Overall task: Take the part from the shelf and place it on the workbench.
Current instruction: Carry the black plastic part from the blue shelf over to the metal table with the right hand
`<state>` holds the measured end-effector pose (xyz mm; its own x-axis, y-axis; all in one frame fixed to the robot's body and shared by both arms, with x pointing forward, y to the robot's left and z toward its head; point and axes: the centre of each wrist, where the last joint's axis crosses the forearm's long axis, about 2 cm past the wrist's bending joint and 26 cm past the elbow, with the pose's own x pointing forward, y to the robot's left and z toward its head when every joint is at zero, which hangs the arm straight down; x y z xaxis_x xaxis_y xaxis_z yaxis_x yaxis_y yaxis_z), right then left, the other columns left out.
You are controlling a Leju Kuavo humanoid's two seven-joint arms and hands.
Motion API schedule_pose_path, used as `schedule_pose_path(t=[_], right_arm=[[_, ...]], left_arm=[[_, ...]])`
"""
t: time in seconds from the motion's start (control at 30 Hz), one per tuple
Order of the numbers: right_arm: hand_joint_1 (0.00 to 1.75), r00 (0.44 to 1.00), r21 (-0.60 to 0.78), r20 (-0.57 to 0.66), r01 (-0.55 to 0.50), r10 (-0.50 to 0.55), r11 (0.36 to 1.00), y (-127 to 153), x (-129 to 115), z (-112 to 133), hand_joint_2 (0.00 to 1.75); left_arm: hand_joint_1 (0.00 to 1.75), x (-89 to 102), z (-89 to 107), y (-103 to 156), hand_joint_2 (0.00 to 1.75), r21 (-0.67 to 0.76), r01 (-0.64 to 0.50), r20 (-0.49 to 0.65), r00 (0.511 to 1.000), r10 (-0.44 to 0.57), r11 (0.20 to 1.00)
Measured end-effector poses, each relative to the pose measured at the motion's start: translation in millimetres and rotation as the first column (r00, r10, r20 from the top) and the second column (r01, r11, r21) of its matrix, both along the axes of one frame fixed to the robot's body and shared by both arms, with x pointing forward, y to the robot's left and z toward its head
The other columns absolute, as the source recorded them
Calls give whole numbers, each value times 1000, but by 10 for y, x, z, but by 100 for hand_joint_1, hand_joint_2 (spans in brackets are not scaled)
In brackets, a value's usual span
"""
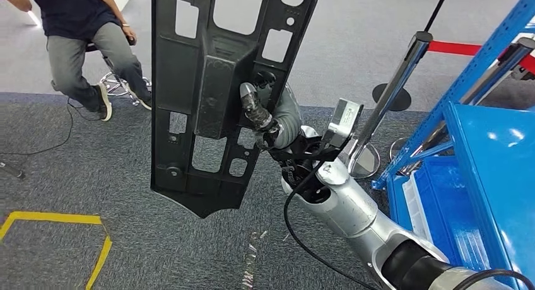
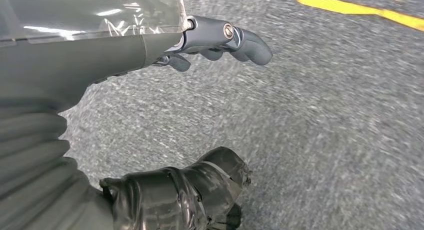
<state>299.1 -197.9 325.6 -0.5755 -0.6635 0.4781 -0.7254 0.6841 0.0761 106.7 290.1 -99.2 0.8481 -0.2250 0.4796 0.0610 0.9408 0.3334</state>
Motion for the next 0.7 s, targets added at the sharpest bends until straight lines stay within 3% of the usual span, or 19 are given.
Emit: schedule_pose_path(t=[0.7], right_arm=[[175,999,20,-34,-3,4,1000,-26,10,-80,175]], left_arm=[[0,5,0,-6,175,-25,7,17,1000,-6,1000]])
